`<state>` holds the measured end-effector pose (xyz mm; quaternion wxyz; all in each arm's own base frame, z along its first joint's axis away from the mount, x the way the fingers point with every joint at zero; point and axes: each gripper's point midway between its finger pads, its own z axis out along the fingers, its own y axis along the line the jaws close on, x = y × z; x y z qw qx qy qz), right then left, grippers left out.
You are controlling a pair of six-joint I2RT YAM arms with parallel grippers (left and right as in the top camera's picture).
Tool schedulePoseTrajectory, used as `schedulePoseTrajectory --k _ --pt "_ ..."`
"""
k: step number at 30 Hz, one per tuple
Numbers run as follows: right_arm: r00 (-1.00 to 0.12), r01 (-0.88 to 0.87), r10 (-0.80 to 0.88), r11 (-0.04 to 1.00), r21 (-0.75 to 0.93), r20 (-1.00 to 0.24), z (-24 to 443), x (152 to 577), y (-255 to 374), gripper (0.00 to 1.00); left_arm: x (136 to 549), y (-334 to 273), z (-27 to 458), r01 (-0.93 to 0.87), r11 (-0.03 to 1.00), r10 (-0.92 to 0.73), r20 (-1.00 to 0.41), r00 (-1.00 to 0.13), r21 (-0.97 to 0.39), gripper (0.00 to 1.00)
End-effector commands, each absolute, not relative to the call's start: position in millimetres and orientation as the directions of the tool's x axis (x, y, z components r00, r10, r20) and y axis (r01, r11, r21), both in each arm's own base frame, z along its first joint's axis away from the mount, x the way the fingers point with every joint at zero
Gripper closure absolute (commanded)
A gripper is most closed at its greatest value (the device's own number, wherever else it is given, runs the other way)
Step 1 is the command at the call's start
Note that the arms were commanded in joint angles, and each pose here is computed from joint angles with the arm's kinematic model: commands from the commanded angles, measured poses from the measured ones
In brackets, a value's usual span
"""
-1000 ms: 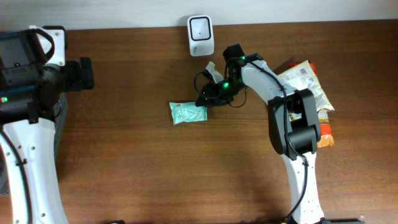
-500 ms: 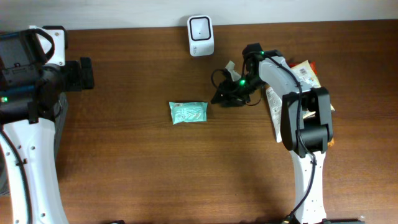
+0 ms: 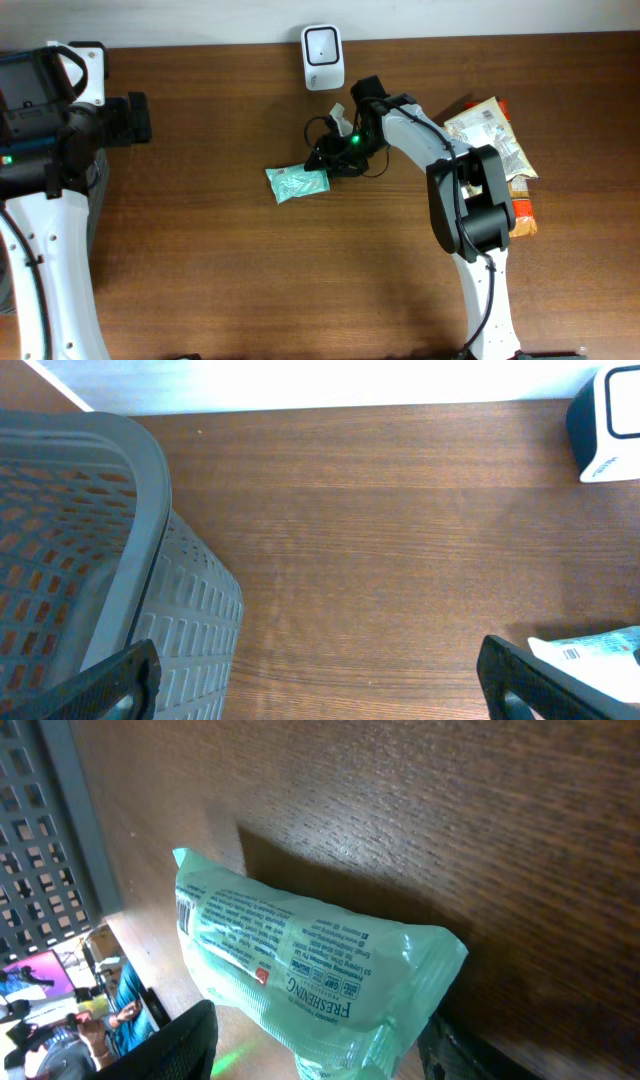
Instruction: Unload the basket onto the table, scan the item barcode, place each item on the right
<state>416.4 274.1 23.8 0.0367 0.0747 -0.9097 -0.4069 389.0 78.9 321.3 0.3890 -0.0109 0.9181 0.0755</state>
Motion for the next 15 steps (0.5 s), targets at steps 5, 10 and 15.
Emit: schedulePoseTrajectory --k 5,10,15 --pt "-0.987 -0.102 -0.158 0.655 0.749 0.005 31 415 275 0.36 388 78 326 -0.067 0.988 0.053 -0.723 -0.689 0.136 0.01" --pt "-0.987 -0.104 -0.159 0.651 0.752 0.001 31 415 276 0.37 388 78 326 -0.067 0.988 0.053 -0.723 -0.689 0.136 0.01" --pt "-0.985 -0.108 -0.175 0.637 0.763 0.007 31 409 286 0.37 388 78 326 -0.067 0.988 0.053 -0.723 -0.689 0.136 0.01"
